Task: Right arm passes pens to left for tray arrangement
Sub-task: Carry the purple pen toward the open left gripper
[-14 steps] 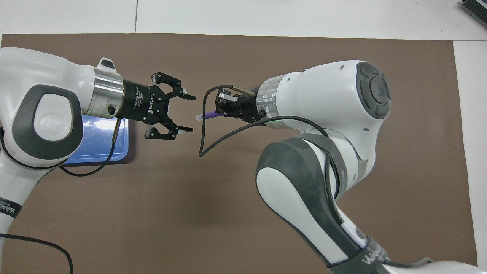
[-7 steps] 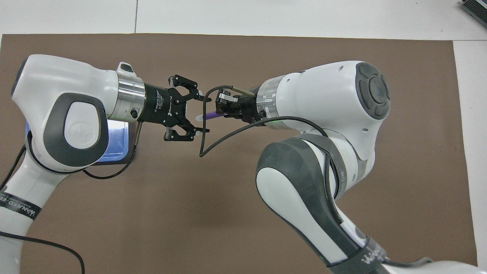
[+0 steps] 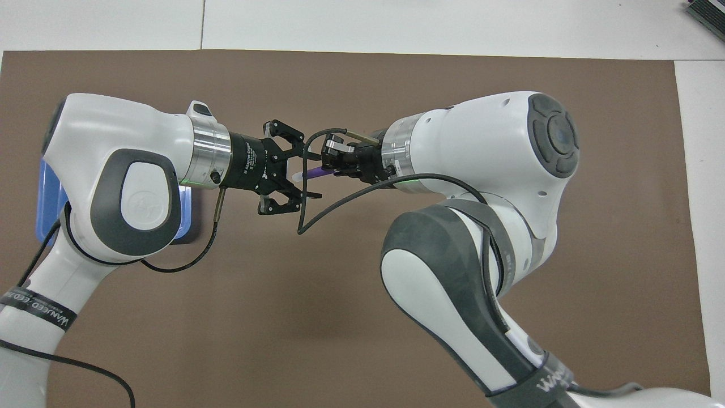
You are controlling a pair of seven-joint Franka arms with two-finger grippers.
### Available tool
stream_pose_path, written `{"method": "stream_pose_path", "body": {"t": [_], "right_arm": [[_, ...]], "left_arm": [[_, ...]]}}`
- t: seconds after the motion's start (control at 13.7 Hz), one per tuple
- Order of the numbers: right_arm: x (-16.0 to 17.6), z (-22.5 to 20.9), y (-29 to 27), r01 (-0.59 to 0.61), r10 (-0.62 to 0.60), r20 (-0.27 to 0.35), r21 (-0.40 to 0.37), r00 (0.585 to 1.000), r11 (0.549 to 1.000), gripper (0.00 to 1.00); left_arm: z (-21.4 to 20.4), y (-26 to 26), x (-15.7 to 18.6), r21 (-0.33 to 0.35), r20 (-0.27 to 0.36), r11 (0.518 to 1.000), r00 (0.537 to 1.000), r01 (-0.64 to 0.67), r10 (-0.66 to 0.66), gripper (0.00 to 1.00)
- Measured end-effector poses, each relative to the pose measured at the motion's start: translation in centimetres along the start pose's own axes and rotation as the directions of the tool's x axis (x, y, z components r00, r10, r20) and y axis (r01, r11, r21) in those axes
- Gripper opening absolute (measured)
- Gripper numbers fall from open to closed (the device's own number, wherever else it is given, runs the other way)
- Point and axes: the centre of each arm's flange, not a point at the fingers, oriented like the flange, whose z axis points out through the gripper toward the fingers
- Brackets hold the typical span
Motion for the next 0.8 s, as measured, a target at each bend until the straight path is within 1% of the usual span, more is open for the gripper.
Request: {"method": "stream_pose_path", "body": {"t": [0.15,0.22,0.66,0.8], "right_arm": [[-0.02,0.06,0.04,0.000,0.000,0.001,-0.001,1.000,1.000,0.19],[-0.16,0.13,-0.02,0.001,-0.001,0.006,-0.002,1.000,1.000,0.19],[-0.21,0.13,-0.07,0.001,-0.001,0.006,0.000,1.000,1.000,0.19],[-0.15,0.10,-0.02,0.000,0.000,0.005,-0.001,1.000,1.000,0.23]], "left_arm": [[0.04,0.01,0.12,-0.004,-0.002,1.000,1.000,0.002,-0.002,0.32],[-0.09,0.14,0.23,-0.014,-0.003,1.000,1.000,0.004,-0.004,0.19],[-0.15,0.16,0.27,-0.015,-0.003,1.000,1.000,0.001,-0.001,0.18],[-0.16,0.15,0.28,-0.014,-0.003,1.000,1.000,-0.006,0.006,0.18]]}}
